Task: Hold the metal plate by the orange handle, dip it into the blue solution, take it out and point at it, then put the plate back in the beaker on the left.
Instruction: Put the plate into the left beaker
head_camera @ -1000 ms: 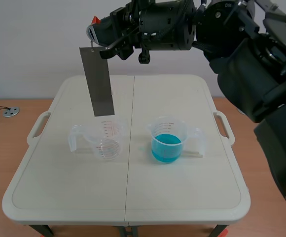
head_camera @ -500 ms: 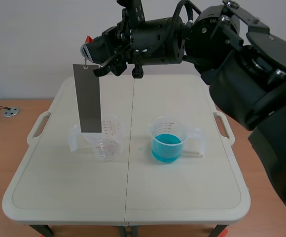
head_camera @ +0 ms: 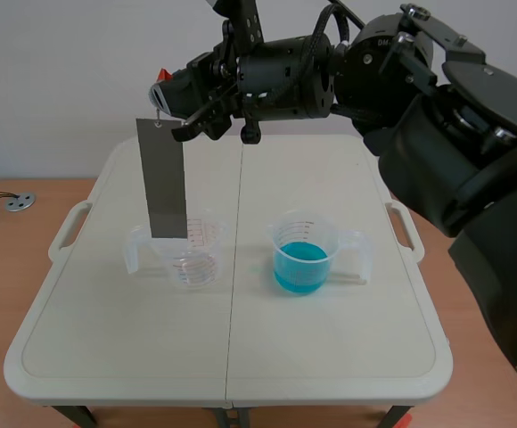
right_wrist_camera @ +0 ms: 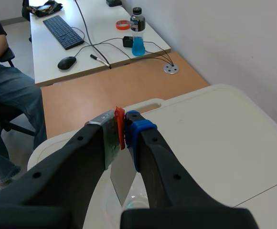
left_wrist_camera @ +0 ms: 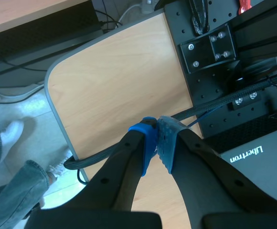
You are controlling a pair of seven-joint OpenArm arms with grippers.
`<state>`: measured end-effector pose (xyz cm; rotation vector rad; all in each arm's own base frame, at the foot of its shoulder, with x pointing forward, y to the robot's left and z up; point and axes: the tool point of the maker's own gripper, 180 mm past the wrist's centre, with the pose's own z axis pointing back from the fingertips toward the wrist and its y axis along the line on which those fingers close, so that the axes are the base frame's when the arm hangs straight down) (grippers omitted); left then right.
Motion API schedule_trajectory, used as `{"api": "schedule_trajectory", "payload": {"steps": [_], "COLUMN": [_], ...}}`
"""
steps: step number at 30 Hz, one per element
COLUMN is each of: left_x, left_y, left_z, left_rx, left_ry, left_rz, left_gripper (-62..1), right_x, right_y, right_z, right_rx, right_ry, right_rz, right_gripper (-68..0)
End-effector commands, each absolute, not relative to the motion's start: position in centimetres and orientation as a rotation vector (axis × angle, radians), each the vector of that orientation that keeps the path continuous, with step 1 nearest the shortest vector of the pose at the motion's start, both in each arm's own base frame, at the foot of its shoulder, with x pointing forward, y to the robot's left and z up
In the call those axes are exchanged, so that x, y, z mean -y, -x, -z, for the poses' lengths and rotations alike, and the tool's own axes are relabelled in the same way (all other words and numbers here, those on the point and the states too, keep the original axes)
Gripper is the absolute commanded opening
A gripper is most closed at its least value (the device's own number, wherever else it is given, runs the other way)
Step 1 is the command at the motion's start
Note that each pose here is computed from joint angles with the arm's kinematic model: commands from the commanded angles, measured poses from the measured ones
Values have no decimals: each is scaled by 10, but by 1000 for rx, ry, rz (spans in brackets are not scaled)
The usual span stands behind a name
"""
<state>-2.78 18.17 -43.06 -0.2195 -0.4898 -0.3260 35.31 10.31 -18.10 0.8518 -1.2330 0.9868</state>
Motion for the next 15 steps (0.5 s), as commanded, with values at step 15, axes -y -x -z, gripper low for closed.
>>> {"api": "schedule_trajectory", "payload": {"steps": [15], "left_x": [-188], "left_y": [25], "left_z": [427], "left_rx": [497], "left_ry": [214], "left_rz": [350], "left_gripper": [-594], "right_x": [-98], "right_y": [-364], "right_z": [187], "right_rx": [1231], "right_ry": [-828], "right_rz": [-970], "right_gripper": [-662]}}
